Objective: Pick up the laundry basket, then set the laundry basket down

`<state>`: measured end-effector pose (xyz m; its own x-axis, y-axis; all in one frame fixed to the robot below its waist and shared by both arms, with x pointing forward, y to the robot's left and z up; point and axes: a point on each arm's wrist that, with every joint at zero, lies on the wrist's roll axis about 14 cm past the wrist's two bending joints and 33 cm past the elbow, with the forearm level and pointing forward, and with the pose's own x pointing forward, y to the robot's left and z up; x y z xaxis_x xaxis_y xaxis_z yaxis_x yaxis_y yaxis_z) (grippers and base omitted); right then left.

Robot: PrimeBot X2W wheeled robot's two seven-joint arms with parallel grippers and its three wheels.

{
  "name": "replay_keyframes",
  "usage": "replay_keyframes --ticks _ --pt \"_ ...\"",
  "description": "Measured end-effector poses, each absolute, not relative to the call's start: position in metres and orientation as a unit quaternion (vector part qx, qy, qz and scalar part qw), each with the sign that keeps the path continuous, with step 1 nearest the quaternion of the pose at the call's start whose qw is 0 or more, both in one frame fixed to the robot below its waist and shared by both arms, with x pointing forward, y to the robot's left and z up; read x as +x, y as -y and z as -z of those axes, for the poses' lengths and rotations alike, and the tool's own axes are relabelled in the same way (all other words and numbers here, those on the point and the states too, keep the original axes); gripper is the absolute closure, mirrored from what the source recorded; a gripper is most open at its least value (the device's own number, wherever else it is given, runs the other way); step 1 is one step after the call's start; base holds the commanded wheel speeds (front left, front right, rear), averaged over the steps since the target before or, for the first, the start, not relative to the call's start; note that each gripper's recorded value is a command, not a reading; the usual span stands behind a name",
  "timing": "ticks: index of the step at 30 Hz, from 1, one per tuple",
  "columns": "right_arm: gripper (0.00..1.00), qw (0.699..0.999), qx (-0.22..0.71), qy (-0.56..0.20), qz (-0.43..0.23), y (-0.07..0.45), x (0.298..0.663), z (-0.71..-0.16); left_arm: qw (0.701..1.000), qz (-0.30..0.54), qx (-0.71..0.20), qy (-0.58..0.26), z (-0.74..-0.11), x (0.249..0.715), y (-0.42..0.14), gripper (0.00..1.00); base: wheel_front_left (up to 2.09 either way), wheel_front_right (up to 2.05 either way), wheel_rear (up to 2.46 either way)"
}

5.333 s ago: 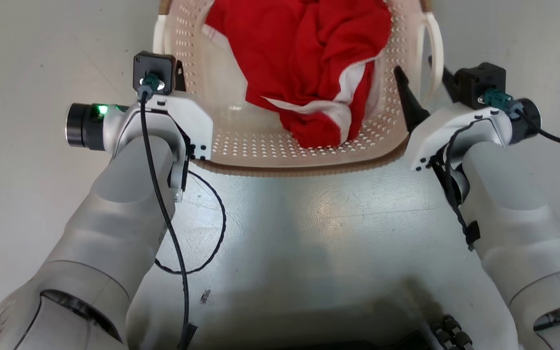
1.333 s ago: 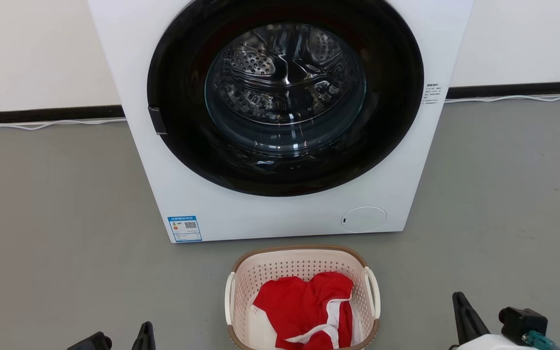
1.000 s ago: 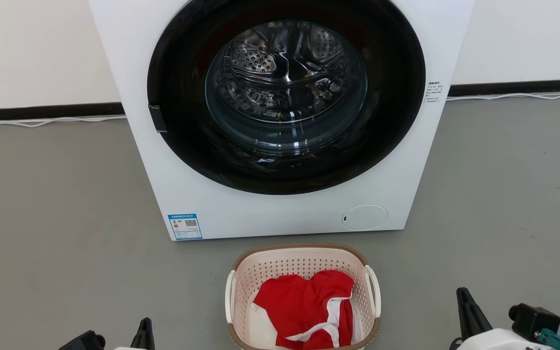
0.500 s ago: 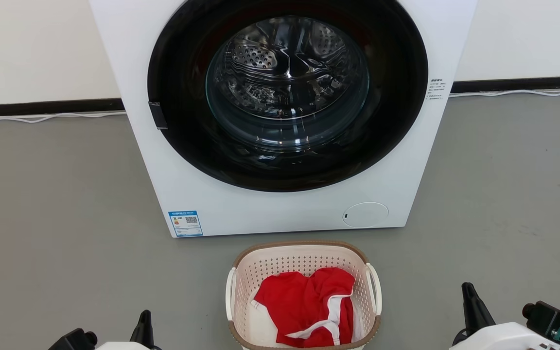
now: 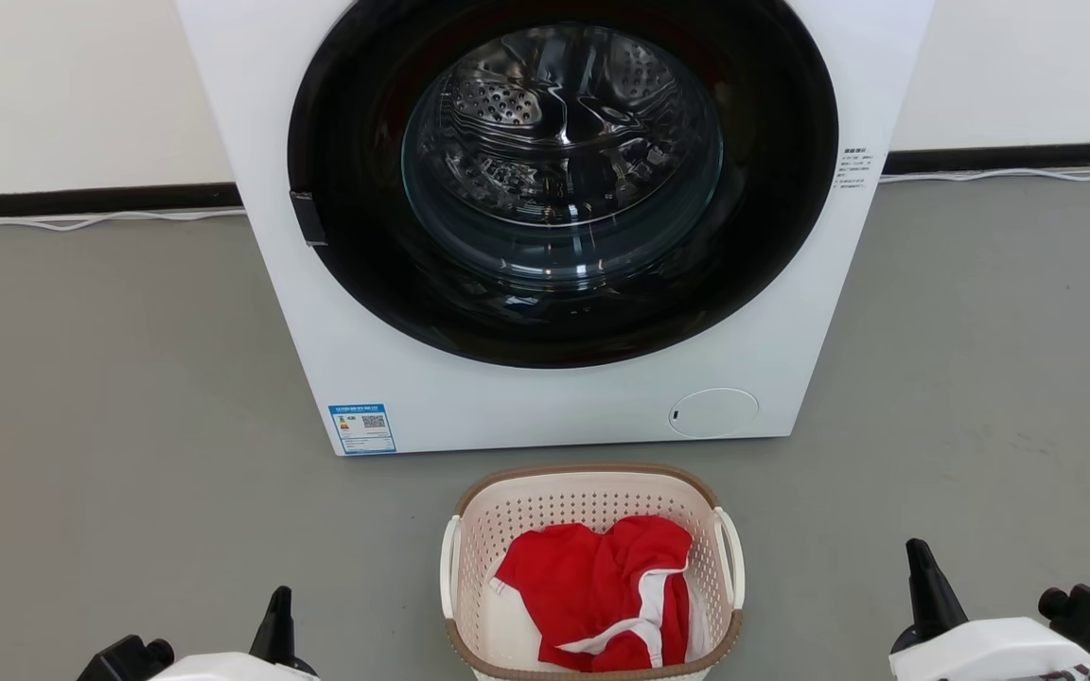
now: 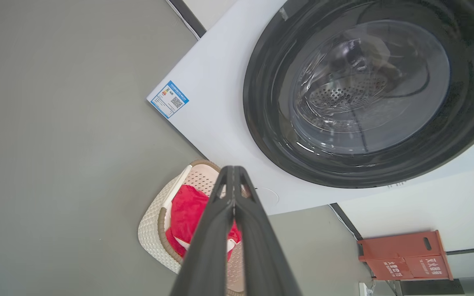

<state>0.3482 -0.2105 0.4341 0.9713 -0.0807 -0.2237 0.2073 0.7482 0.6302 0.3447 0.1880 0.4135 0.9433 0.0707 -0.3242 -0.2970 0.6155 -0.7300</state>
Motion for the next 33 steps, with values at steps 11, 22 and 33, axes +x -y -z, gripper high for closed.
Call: replay_keyframes --ticks 11,22,33 --pt "1.0 0.901 0.419 -0.081 0.084 0.212 0.352 -0.439 0.861 -0.101 -0.483 -0.125 -0.42 0.349 -0.188 1.0 0.0 0.0 0.0" --pt "1.0 0.869 0.483 -0.071 0.084 0.212 0.356 -0.445 0.834 -0.092 -0.532 -0.111 -0.428 0.353 -0.187 1.0 0.0 0.0 0.0" --pt "1.0 0.836 0.54 -0.059 0.082 0.211 0.359 -0.45 0.806 -0.08 -0.578 -0.096 -0.439 0.36 -0.187 1.0 0.0 0.0 0.0"
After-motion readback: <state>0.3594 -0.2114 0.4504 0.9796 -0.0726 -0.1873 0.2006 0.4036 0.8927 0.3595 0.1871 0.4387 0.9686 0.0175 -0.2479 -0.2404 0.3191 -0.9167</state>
